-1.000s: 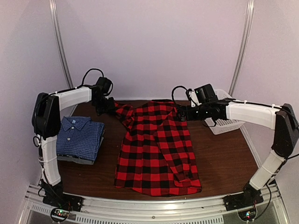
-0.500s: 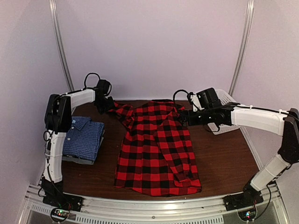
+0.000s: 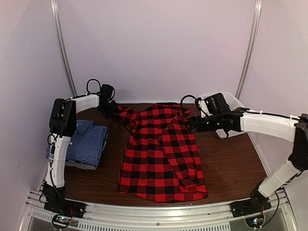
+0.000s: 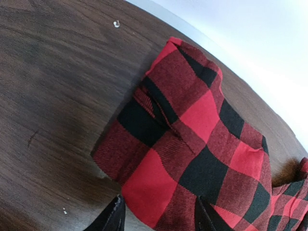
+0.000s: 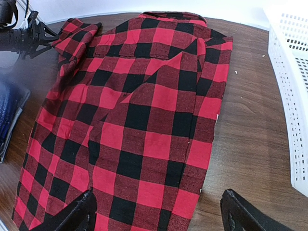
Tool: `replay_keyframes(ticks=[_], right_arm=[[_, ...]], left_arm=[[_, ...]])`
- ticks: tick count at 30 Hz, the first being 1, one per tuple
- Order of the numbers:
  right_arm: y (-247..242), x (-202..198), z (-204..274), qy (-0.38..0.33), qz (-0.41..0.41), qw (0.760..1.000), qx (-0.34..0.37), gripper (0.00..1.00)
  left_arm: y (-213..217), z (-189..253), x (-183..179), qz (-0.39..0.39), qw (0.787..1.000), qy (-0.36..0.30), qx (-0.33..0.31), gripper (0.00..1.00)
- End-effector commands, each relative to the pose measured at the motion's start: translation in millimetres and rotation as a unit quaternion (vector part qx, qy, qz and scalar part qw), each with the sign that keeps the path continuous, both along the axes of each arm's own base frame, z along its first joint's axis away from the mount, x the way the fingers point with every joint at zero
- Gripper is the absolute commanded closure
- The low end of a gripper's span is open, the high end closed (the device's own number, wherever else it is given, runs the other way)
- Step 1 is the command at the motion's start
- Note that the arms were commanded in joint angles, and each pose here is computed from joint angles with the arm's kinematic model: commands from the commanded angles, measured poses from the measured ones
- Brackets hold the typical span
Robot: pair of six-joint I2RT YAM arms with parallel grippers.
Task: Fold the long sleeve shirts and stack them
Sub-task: Adjust the sleeve of the 1/3-folded shirt.
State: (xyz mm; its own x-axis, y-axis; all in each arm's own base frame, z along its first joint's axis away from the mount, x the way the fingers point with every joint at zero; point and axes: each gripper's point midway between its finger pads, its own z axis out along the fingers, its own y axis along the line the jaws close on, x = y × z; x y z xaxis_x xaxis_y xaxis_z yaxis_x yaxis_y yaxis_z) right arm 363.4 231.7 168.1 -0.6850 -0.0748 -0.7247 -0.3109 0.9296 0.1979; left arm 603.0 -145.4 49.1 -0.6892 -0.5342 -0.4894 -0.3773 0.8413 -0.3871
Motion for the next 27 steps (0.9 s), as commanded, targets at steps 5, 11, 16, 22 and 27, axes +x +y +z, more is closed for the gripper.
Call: replay_keyframes(ticks=[5, 11, 16, 22, 27], right_arm=[[-3, -1, 2, -0.004, -0.010, 1.000, -0.004, 0.10], [-2, 0, 0, -0.001, -0.008, 1.000, -0.005, 0.10], [-1, 1, 1, -0.002, -0.009, 1.000, -0.006, 0.10], [2, 2, -1, -0.001, -0.006, 1.000, -0.003, 0.10], [3, 3, -3, 0.001, -0.006, 1.000, -0.005, 0.10]], left_arm=[[-4, 4, 20, 0.014, 0.999, -0.033, -0.038, 0.66], [-5, 18, 27, 0.006, 0.998, -0.051, -0.043, 0.93], [3, 56, 33, 0.005, 0.996, -0.087, -0.024, 1.00], [14, 108, 33, 0.001, 0.991, -0.134, 0.013, 1.00], [15, 146, 30, -0.012, 0.986, -0.167, 0.025, 1.00]])
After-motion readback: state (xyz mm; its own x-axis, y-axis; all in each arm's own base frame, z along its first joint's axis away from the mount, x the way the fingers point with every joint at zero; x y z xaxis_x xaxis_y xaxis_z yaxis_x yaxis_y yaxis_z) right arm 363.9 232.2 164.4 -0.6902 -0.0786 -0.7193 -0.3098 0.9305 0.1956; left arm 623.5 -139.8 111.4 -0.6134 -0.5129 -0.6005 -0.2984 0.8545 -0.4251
